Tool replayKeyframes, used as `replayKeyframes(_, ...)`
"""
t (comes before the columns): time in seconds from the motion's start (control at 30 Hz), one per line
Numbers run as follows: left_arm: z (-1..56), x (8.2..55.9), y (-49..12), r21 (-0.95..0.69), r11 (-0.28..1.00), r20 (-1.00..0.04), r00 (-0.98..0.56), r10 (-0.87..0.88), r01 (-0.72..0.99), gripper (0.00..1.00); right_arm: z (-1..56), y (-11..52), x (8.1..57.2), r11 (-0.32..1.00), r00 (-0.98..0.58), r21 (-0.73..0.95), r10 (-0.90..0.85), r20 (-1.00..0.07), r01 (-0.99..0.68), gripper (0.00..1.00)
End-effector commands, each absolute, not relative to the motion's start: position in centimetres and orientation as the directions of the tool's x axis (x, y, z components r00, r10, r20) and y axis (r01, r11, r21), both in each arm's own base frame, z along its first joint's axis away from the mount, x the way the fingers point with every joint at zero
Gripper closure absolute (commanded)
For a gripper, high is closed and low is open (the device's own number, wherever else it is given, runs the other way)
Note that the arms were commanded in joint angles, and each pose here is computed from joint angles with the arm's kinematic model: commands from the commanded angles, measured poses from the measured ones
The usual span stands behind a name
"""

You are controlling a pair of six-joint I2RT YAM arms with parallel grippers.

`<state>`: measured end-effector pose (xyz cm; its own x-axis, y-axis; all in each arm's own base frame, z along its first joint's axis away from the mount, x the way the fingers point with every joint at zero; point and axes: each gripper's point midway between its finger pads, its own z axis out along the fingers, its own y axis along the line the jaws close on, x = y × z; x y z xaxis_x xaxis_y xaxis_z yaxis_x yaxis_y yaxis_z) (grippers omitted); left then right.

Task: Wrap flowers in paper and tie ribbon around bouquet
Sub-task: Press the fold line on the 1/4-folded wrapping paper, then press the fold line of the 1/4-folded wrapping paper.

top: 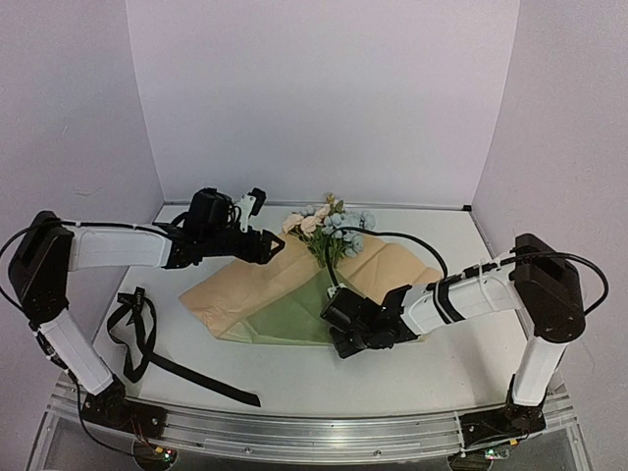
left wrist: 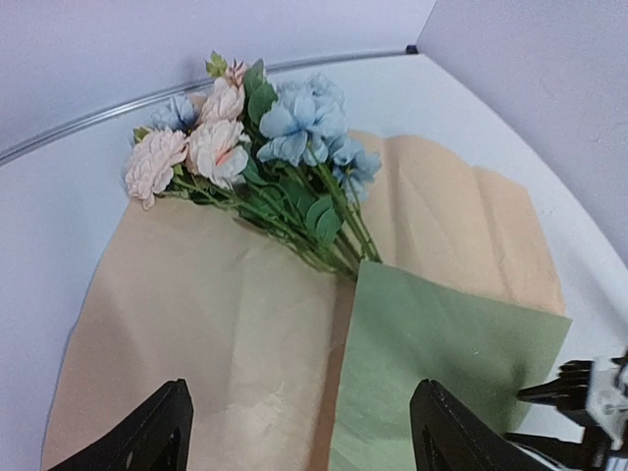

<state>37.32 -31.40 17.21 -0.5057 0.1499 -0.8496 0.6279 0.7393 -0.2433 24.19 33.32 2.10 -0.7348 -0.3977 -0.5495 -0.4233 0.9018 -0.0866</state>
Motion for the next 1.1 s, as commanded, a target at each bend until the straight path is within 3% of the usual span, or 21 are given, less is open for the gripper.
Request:
replayKeyframes(0.0, 19.1, 33.7, -31.2, -0.406, 0.693, -0.793, -0.606, 0.057, 0.596, 0.29, 2.6, 33.5, 25.3, 0.918, -0.748, -0.073, -0.362, -0.556, -0.39, 0.56)
replayKeyframes(0.13, 17.9, 29.9, -32.2, -0.566, 0.603, -0.684, -0.728, 0.037, 0.562, 0.42, 3.1, 33.2, 25.6, 0.926, -0.771, -0.033, -0.332, -0.543, -0.376, 0.53)
replayKeyframes(0.33, 14.7, 24.3, -35.6, -0.65, 0.536, -0.58, -0.807, 0.108, 0.539, 0.56, 6.3, 32.7, 24.9, 0.934, -0.802, 0.043, -0.28, -0.527, -0.354, 0.47)
replayKeyframes(0.57, 11.9, 23.3, -36.9, -0.755, 0.501, -0.466, -0.884, 0.043, 0.423, 0.67, 8.2, 31.5, 23.3, 0.947, -0.844, 0.147, -0.174, -0.507, -0.284, 0.42)
replayKeyframes(0.83, 7.2, 23.4, -36.4, -0.755, 0.591, -0.344, -0.939, 0.012, 0.284, 0.81, 7.3, 30.8, 22.5, 0.958, -0.873, 0.175, -0.122, -0.472, -0.229, 0.44)
replayKeyframes(1.07, 3.2, 23.5, -34.3, -0.692, 0.697, -0.29, -0.957, -0.029, 0.189, 0.87, 5.4, 31.2, 22.9, 0.954, -0.906, 0.217, -0.106, -0.409, -0.209, 0.47)
